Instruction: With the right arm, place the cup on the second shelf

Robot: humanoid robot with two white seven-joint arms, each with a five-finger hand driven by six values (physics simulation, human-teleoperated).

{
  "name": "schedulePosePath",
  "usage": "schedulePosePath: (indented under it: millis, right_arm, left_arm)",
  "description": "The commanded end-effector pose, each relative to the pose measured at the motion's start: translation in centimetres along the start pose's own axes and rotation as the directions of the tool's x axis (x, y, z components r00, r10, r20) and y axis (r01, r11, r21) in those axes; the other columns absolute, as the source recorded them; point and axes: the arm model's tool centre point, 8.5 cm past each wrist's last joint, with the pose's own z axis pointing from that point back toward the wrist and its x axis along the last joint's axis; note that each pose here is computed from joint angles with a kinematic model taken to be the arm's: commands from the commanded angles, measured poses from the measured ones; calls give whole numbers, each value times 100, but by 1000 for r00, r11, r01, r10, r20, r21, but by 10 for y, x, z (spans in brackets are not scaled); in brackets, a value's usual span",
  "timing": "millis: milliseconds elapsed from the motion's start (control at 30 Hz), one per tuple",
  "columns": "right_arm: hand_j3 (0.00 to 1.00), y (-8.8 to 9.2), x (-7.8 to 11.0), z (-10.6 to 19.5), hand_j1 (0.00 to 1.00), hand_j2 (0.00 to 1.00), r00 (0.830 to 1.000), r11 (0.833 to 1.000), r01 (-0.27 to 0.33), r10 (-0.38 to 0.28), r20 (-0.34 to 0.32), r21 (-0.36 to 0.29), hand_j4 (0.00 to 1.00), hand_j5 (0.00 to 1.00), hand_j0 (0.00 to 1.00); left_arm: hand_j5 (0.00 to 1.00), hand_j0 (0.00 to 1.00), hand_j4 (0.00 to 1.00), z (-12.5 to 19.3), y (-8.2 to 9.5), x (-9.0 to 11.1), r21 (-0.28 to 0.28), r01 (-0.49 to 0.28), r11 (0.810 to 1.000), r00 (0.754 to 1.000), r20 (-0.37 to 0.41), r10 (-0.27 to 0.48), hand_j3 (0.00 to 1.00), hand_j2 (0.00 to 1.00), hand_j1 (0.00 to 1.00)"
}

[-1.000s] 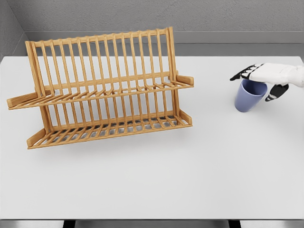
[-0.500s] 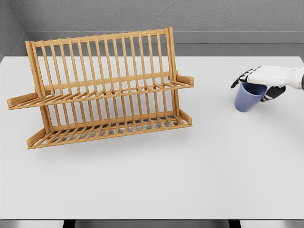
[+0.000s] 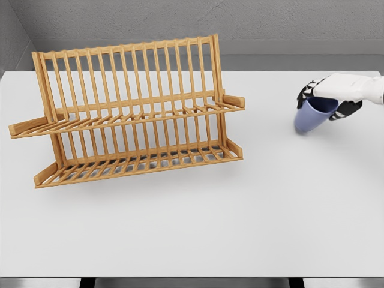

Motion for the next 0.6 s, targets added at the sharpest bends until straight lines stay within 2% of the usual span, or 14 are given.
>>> schedulePosePath:
  millis: [0,233,433,567]
  right_arm:
    - [64,-1,0,1,64,64,1000,1000,5,-5,-1,-6,64,64,64]
    - [64,-16,-1,4,64,64,1000,999,-15,15,-7,-31,64,64,64]
    - [64,-34,-5,13,64,64,1000,997,-25,23,-21,-80,64,64,64]
    - [64,-50,4,18,64,64,998,991,-55,55,-6,-122,64,64,64]
  left_arm:
    - [100,100,100,0,0,0,0,0,1000,1000,0,0,100,100,100]
    - [100,100,100,0,0,0,0,0,1000,1000,0,0,100,100,100]
    - [100,100,100,0,0,0,0,0,1000,1000,0,0,100,100,100]
    - [100,100,100,0,0,0,0,0,1000,1000,0,0,100,100,100]
